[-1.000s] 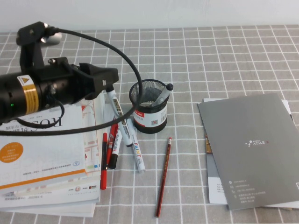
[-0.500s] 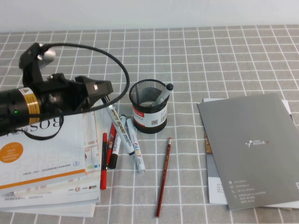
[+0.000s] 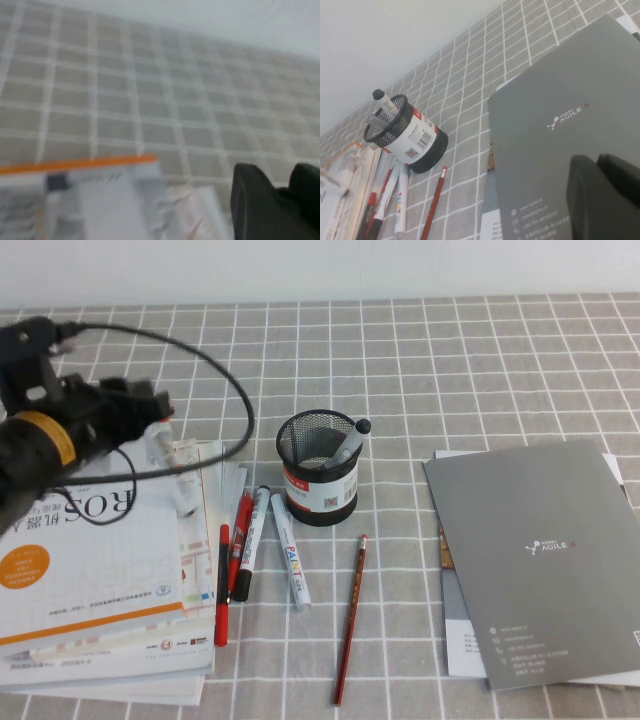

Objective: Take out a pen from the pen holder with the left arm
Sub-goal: 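Take a marker out of the pen holder and lay it on the table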

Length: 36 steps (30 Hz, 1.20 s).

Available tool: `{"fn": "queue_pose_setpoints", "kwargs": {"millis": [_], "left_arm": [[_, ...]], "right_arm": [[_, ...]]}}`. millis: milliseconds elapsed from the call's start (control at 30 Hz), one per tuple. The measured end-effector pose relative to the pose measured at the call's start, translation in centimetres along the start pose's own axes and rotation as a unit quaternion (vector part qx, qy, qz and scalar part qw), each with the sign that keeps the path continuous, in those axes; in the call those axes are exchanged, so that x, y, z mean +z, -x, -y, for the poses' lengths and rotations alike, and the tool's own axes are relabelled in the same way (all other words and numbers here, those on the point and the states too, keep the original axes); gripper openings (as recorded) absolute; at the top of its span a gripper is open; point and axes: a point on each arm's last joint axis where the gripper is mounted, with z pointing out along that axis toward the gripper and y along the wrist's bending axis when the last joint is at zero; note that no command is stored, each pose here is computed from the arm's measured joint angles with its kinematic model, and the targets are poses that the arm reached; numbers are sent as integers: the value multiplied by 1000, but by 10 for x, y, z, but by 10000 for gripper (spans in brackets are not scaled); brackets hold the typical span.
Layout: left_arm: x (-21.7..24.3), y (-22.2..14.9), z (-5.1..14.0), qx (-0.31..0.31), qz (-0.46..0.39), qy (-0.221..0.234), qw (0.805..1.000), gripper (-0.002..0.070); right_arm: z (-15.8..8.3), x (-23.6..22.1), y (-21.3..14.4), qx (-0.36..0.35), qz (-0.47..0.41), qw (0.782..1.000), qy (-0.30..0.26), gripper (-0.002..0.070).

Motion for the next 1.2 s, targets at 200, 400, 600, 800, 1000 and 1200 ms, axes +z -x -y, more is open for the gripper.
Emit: {"fn": "queue_pose_setpoints", "kwargs": {"millis": [200,400,600,800,1000,1200], "left_arm": [[0,-2,21,54,-82,39,994,108],[-7,-3,44,59,-241,-40,968,106],[-8,0,52,36,-260,-73,962,106],[19,-23,40,-3,-304,-62,951,106],[44,-44,31,-30,-316,-42,947,106],[62,-35,31,-24,-298,-43,953,105]], "right_arm": [[0,0,0,0,0,1000,0,-13],[0,0,0,0,0,1000,0,-12],[0,0,0,0,0,1000,0,-13],[0,0,0,0,0,1000,0,-13],[0,0,0,0,0,1000,0,-13],[0,0,0,0,0,1000,0,-13]]}}
